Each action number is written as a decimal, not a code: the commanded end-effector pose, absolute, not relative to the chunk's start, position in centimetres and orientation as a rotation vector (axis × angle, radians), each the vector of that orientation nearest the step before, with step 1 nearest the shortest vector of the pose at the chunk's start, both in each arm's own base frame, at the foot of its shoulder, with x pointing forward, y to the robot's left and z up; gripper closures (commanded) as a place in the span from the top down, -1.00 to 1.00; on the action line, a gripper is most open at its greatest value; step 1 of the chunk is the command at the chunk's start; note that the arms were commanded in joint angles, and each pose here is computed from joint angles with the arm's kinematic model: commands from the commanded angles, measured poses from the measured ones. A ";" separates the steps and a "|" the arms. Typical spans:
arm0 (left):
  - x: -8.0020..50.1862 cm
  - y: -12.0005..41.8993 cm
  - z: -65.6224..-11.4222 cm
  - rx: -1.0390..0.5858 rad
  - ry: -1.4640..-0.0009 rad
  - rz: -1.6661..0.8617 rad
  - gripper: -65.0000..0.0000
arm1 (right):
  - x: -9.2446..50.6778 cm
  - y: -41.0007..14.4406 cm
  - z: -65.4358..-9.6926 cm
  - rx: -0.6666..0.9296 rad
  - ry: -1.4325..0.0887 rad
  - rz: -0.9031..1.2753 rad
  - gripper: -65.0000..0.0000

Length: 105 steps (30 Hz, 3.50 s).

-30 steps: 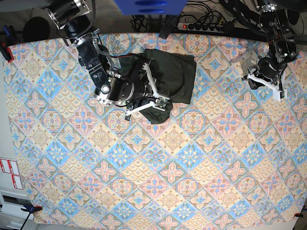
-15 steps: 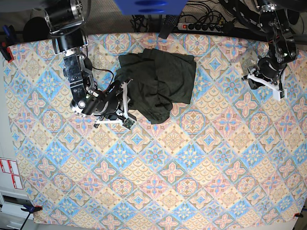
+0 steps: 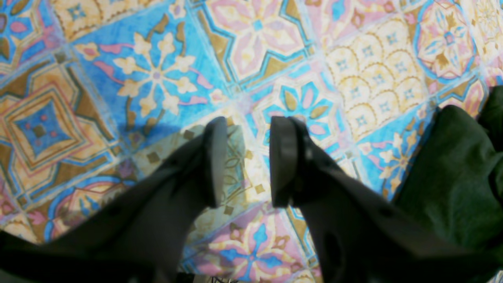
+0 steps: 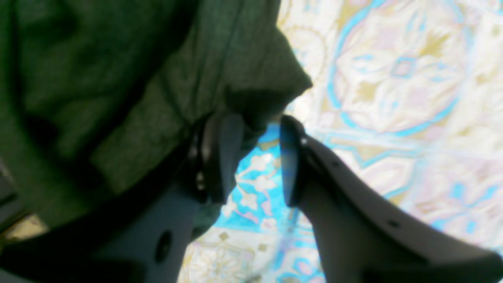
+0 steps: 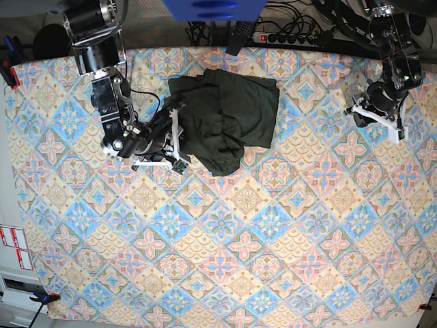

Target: Fold the T-shirt properly

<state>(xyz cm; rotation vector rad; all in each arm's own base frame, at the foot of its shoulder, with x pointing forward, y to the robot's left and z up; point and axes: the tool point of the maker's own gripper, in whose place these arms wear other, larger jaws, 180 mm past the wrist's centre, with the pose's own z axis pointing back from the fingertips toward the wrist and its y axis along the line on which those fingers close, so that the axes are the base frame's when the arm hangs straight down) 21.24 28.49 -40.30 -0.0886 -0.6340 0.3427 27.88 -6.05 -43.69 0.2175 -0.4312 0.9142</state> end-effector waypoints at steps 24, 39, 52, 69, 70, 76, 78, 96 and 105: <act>22.6 28.7 -39.1 -0.086 -0.683 0.324 -0.44 | 29.8 -4.6 -38.1 0.358 -0.592 0.865 0.17; 22.7 28.1 -39.2 -0.097 -0.677 0.310 -0.44 | 28.6 -2.3 -40.2 0.439 -0.530 0.827 0.11; 22.7 28.1 -39.2 -0.097 -0.677 0.310 -0.44 | 24.1 2.5 -43.2 0.520 -0.386 0.980 0.08; 22.7 28.1 -39.3 -0.096 -0.676 0.310 -0.44 | 26.8 3.1 -37.8 0.498 -0.587 1.010 -0.21; 22.7 28.1 -39.3 -0.096 -0.676 0.310 -0.44 | 27.3 2.8 -37.2 0.490 -0.611 0.997 -0.21; 22.7 28.1 -39.2 -0.097 -0.677 0.310 -0.44 | 27.7 -0.3 -37.9 0.436 -0.596 0.954 -0.21; 22.8 28.1 -39.2 -0.097 -0.679 0.310 -0.44 | 27.6 -1.0 -38.3 0.423 -0.581 0.954 -0.21; 22.8 28.1 -39.2 -0.097 -0.679 0.310 -0.44 | 26.3 -2.0 -42.1 0.440 -0.456 0.909 -0.21; 22.8 28.1 -39.2 -0.097 -0.679 0.310 -0.44 | 25.9 -2.1 -42.6 0.447 -0.429 0.903 -0.36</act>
